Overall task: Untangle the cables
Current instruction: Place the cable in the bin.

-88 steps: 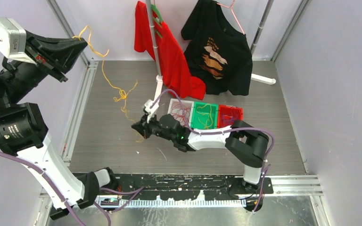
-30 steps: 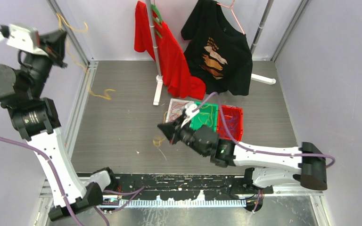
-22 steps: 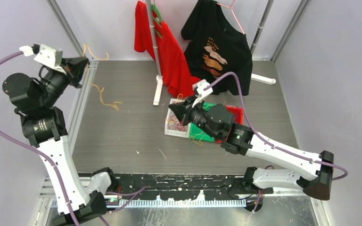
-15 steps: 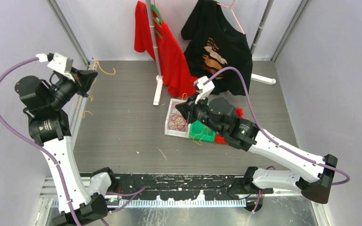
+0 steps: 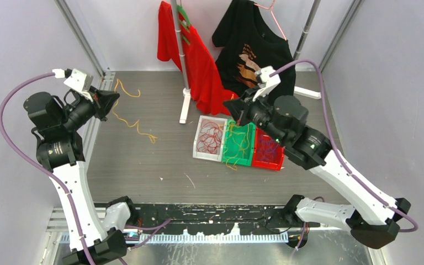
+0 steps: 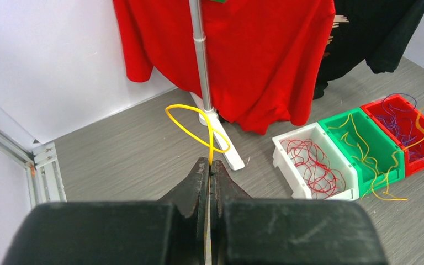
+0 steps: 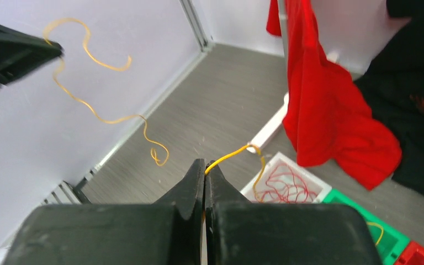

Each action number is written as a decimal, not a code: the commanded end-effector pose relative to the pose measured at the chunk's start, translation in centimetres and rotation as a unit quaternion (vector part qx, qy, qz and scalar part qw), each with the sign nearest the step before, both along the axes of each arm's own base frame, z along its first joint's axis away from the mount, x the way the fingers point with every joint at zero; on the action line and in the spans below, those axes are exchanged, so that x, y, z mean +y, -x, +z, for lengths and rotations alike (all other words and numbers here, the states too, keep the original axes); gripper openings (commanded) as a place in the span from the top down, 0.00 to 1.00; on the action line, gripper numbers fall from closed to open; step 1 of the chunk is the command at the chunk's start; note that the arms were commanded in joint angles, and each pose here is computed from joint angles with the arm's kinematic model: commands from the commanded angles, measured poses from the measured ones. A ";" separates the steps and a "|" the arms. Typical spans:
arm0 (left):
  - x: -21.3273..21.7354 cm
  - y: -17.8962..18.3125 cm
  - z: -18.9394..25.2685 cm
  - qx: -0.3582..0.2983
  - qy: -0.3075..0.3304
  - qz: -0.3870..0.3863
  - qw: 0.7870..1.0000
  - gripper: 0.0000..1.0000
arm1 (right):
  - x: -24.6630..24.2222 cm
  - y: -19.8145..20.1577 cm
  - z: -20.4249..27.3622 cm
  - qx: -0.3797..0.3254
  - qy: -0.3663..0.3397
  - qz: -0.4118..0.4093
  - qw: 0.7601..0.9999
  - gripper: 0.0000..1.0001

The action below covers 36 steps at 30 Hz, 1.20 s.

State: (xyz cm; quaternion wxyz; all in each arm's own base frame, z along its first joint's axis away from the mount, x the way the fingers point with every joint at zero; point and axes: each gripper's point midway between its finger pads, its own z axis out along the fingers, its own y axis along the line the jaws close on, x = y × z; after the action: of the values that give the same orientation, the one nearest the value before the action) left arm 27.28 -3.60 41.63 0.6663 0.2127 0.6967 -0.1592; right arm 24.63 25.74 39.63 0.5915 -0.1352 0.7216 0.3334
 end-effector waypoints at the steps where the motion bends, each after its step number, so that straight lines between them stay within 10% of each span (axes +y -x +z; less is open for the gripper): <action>1: -0.3 0.6 1.9 -0.031 -0.020 -0.006 0.999 1.00 | -1.4 1.1 5.0 -0.056 -0.031 0.007 0.998 0.99; 36: 0.0 0.4 2.8 -0.044 -0.041 -0.004 0.998 1.00 | -4.0 -11.7 -28.7 0.171 0.271 -0.139 0.937 0.99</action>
State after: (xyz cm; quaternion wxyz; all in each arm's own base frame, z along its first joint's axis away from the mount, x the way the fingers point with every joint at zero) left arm 27.20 -3.49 42.53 0.6707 0.2313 0.6903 -0.1417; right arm 34.21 21.07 10.75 0.4109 -0.1411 0.8987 0.0595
